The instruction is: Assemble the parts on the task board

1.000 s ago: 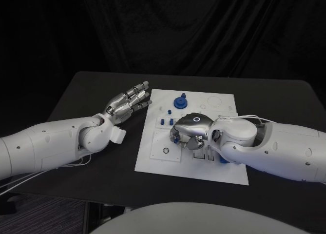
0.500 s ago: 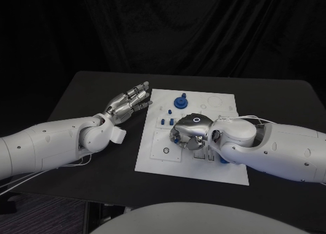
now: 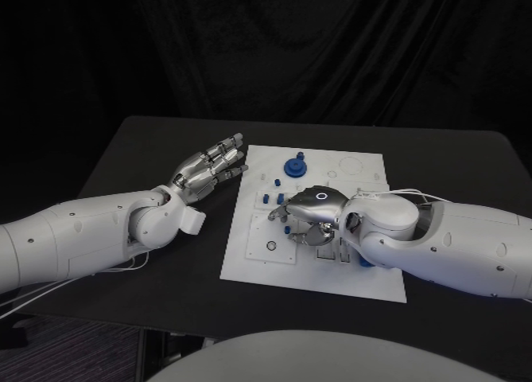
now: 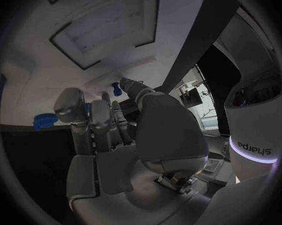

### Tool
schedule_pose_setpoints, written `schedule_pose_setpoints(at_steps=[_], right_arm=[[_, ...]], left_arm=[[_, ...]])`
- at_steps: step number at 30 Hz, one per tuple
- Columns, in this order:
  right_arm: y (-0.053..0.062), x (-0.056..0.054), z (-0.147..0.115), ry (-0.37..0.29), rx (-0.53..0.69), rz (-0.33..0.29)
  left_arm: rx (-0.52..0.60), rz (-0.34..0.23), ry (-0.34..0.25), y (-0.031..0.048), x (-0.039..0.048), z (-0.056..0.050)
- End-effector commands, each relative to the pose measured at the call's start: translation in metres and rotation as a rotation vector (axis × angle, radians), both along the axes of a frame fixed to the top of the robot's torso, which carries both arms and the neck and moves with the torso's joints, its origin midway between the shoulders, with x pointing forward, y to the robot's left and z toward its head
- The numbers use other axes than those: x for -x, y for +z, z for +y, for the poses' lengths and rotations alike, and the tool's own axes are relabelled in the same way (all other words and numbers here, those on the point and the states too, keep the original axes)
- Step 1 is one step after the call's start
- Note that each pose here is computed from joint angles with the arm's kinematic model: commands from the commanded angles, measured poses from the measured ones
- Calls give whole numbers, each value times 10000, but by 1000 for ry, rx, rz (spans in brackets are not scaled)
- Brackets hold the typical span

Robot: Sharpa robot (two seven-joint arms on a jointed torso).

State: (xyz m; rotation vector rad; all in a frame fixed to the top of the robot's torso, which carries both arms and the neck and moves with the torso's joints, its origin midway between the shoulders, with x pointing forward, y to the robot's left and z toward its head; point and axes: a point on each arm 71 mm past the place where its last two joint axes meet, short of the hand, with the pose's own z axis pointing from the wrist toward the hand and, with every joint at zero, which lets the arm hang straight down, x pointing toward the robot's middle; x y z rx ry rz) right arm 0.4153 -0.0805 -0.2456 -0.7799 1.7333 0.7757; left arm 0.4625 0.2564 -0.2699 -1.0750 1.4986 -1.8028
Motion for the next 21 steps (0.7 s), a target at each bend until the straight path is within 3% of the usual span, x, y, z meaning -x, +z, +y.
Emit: schedule_pose_setpoints(at_steps=[1,7,16,21], right_arm=[[25,4,-27,-15,-39,-31],[204,-11,-110,-29,-128,-67],[703,-230,-316,-108,-159,-99],[859,-332,-534,-157,-149,-125]], left_arm=[[14,-6,-10,5,8,-15],[15,-16,2,8,17,2],[14,-80,71,28,41,28],[-1,-119,115,37,59,49]])
